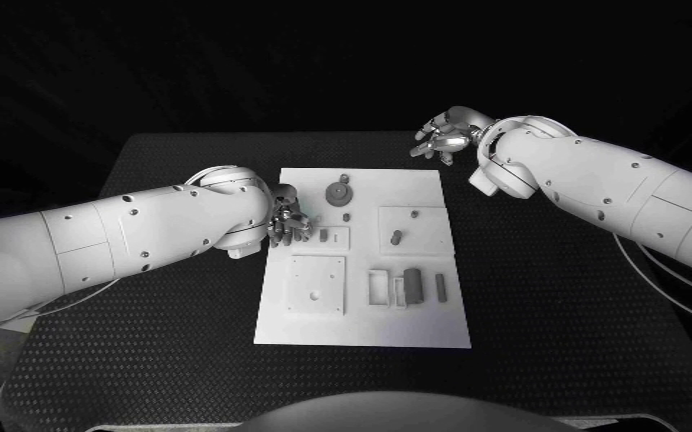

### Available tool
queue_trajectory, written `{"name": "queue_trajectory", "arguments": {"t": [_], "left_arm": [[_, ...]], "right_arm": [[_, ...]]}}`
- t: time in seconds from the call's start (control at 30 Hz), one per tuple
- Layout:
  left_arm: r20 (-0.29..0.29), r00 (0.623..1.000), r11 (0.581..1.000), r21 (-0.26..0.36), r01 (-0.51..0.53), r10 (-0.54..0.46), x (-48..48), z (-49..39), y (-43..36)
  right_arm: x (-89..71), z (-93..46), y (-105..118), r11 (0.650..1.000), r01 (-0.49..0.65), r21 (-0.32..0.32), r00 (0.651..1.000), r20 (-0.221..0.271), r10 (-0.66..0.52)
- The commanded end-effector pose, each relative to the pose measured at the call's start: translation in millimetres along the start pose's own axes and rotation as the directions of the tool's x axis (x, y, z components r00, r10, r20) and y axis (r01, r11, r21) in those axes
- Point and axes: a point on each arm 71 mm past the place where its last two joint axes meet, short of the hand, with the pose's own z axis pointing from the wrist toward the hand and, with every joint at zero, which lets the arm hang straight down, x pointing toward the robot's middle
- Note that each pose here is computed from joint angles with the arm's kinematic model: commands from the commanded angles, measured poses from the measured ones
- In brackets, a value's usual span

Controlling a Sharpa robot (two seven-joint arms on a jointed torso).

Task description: Assemble the parts on the task board

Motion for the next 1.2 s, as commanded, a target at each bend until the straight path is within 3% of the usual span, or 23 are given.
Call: {"name": "queue_trajectory", "arguments": {"t": [0.03,0.27,1.2], "left_arm": [[0.025,1.0,1.0,-0.003,0.001,-0.001,0.2,-0.2,0.7],[0.012,1.0,1.0,-0.006,-0.009,0.009,5.7,-0.5,2.5],[0.008,1.0,1.0,-0.012,-0.006,0.006,6.3,3.1,1.3]], "right_arm": [[0.9,-0.1,0.2,1.0,0.009,-0.004,1.0,-0.012,-0.009],[0.8,-0.3,-0.1,1.0,0.009,-0.003,1.0,-0.012,-0.009],[0.6,-0.8,-0.1,1.0,0.009,-0.004,1.0,-0.011,-0.009]]}}
